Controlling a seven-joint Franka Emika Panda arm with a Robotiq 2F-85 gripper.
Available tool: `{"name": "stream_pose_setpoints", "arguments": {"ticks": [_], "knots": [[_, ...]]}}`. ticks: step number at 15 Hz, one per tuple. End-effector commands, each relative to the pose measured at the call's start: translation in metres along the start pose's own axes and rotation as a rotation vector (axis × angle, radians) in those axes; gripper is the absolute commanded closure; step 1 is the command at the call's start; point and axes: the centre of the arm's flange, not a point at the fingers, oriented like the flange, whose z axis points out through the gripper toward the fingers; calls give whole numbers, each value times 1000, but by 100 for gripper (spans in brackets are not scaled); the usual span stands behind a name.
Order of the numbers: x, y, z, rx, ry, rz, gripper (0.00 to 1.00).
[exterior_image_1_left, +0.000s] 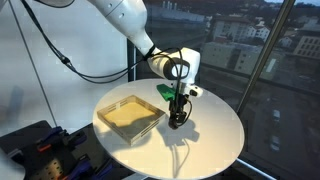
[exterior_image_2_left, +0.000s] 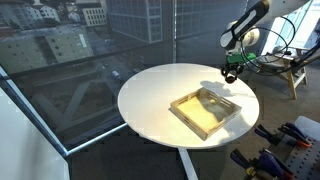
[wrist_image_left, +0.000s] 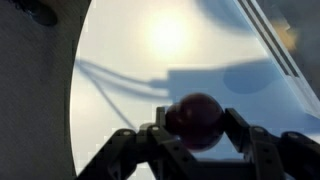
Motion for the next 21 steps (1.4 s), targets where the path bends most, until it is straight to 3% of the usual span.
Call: {"name": "stream_pose_setpoints", "arguments": {"ticks": [1,21], "knots": [[7,-3,-21,41,-22,-9,64],[26,-13,-101,130,83,9,64]]}}
